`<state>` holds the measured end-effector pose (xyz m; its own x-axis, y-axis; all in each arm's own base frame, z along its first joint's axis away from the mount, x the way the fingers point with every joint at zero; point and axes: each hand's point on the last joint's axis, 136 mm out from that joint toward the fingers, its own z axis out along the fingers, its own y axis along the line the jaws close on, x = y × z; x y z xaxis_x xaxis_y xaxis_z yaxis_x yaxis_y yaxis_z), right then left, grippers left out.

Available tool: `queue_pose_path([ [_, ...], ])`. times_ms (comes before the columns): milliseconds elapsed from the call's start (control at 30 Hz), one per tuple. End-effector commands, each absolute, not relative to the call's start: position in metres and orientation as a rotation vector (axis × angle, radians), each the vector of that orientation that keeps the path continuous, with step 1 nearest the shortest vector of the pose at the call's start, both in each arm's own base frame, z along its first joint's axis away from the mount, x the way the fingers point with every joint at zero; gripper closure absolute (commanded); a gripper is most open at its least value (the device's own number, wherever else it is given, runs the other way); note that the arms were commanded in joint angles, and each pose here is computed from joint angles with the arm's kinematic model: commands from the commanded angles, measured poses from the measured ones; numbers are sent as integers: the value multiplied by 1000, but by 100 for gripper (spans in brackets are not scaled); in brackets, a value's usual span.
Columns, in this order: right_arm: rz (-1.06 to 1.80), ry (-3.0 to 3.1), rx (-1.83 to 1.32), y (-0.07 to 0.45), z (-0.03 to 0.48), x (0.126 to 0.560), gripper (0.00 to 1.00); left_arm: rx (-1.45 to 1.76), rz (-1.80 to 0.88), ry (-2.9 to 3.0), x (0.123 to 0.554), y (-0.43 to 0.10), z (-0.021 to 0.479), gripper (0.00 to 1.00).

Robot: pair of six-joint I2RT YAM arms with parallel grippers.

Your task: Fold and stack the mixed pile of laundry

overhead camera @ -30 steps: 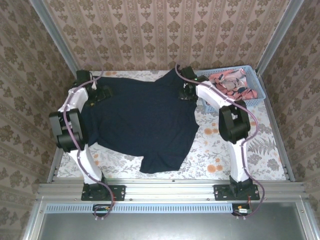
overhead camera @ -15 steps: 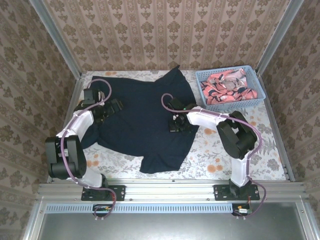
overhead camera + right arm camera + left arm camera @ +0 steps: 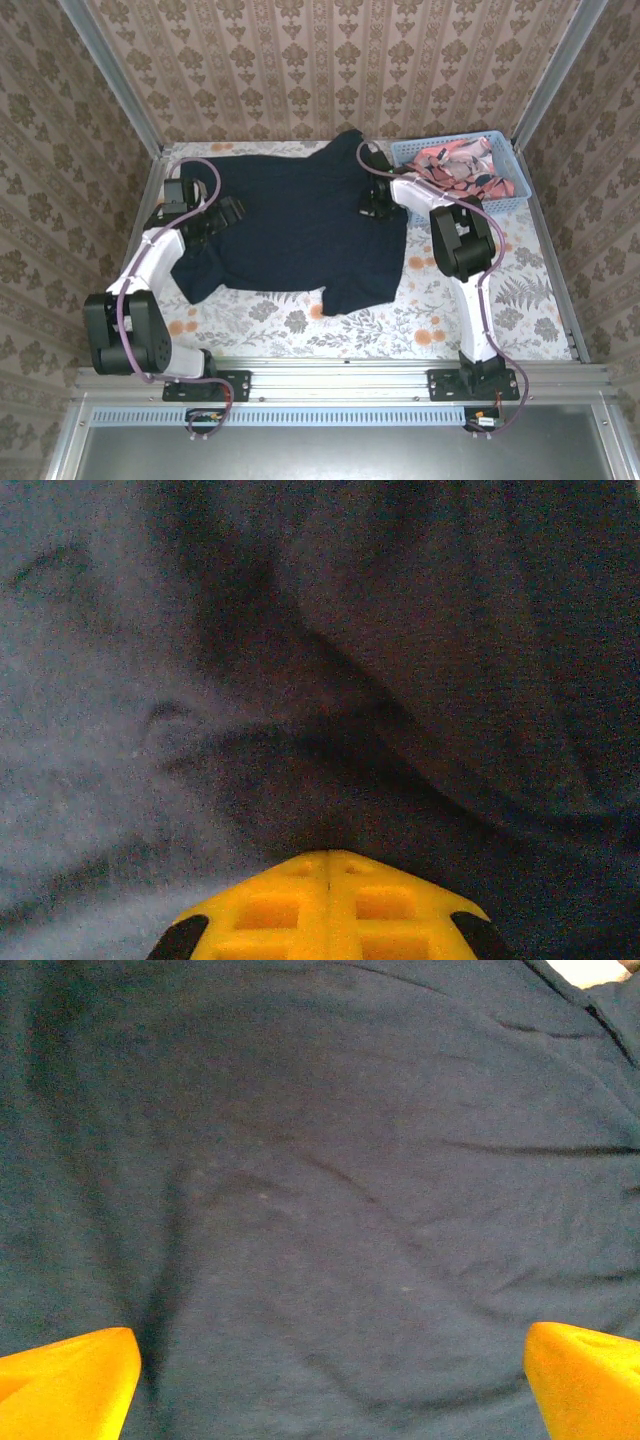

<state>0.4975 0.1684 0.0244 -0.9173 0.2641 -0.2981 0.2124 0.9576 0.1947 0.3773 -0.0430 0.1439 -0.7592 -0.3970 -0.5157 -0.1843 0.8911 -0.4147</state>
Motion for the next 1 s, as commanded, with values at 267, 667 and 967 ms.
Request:
queue_pose_path([
  [267, -50, 2721, 193, 141, 76, 512, 100, -445, -64, 2518, 347, 5, 122, 2],
  [667, 130, 2789, 191, 154, 60, 387, 90, -551, -118, 2579, 327, 0, 64, 34],
  [967, 46, 2904, 331, 134, 12, 365, 94, -589, -338, 2579, 338, -29, 39, 33],
])
